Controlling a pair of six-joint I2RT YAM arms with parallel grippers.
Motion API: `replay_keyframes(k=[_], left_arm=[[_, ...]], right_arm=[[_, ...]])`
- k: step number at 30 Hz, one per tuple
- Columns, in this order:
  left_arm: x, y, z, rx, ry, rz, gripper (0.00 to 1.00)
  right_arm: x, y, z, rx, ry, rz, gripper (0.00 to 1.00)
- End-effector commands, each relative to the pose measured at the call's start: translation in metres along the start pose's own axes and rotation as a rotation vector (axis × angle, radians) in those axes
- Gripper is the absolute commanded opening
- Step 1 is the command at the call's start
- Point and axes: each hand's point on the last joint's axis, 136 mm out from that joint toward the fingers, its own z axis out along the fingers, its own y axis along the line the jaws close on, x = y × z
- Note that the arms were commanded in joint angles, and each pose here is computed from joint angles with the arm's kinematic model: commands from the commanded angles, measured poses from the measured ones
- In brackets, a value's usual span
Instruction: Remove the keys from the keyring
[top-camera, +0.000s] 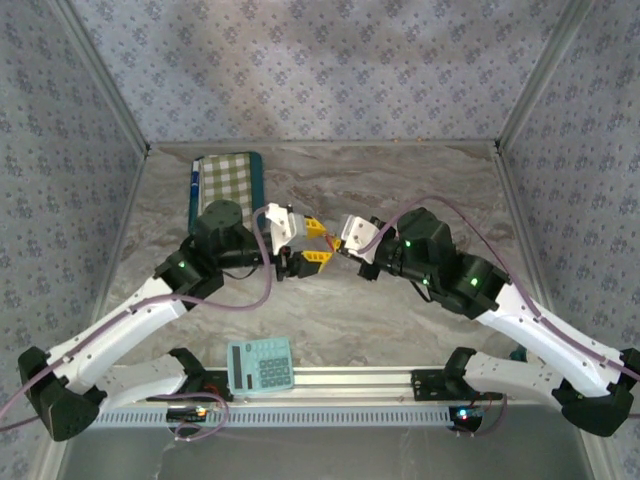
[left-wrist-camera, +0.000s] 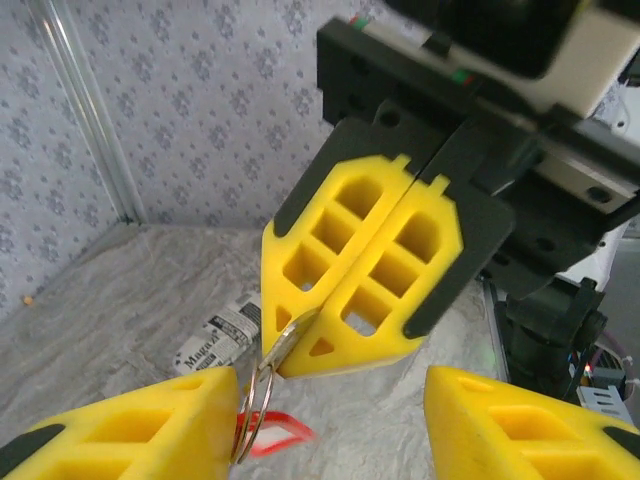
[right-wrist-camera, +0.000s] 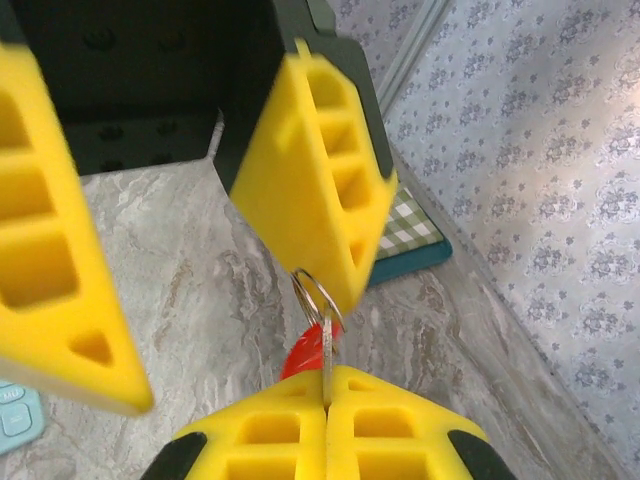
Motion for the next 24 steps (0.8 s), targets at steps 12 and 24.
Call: replay_keyframes(k=[12, 24], left_arm=[[-0.005, 0.004, -0.015, -0.039, -0.011, 0.013, 0.48], [-0.008, 0.005, -0.015, -0.016, -0.002, 0.014, 0.38]], right_arm=[[-0.013, -0.001, -0.010, -0.032, -0.076, 0.056, 0.00], [-0.015, -0.001, -0.009, -0.042, -0.087, 0.064, 0.00]])
